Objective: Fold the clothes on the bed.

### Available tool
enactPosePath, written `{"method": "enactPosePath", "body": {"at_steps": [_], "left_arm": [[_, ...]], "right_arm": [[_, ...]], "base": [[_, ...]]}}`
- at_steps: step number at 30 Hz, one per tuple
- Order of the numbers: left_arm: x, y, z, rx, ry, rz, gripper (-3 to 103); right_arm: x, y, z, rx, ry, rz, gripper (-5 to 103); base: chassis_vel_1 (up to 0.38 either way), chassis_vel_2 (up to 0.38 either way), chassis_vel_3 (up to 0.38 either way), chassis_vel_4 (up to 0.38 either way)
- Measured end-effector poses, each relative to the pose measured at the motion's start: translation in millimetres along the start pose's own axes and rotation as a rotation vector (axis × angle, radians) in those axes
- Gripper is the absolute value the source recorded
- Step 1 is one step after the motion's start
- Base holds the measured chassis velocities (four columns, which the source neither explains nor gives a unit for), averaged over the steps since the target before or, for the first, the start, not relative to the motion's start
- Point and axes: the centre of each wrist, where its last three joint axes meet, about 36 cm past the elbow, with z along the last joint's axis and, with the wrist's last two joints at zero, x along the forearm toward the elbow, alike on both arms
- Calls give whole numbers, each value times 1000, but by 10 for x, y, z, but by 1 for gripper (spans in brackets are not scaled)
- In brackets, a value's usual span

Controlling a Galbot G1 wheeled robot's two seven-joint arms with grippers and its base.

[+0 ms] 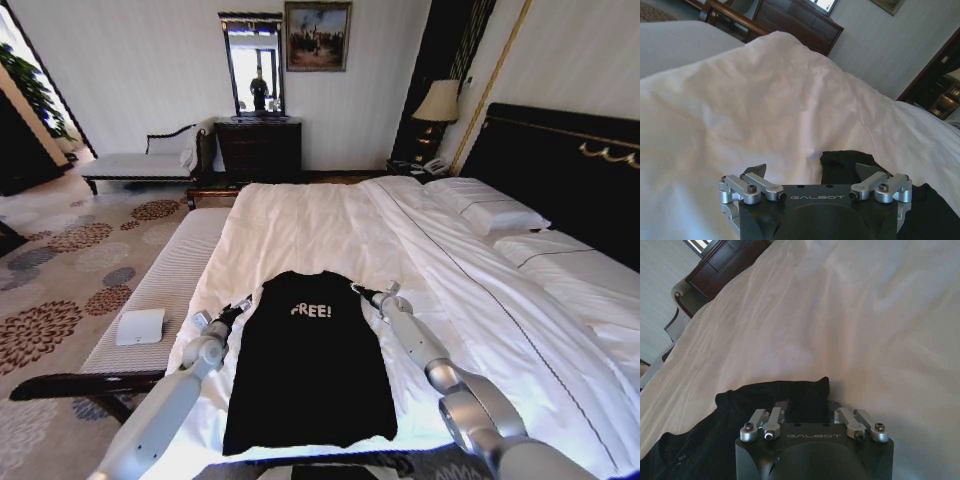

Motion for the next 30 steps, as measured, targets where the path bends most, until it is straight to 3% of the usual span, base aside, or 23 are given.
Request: {"method": "enactPosePath", "body": {"at_steps": [1,5,11,14,30], "left_arm": [[-46,-16,-11,3,2,5,100],[-210,-84,-52,20,12,20,100],[-599,-216,-136,85,38,29,100],[-807,-291,-171,108,56,36,100],[-1560,-635,-196,117,137,16,100]], "right_arm": [[-2,1,4,-1,0,2,37],[2,-4,21,0,1,6,20],[32,-5,30,9,1,14,2],[48,-1,41,13,2,18,1],[99,2,-27,17,4,31,1]], "base": [[0,0,0,0],[0,0,0,0],[0,0,0,0],[0,0,0,0],[0,0,0,0]]}}
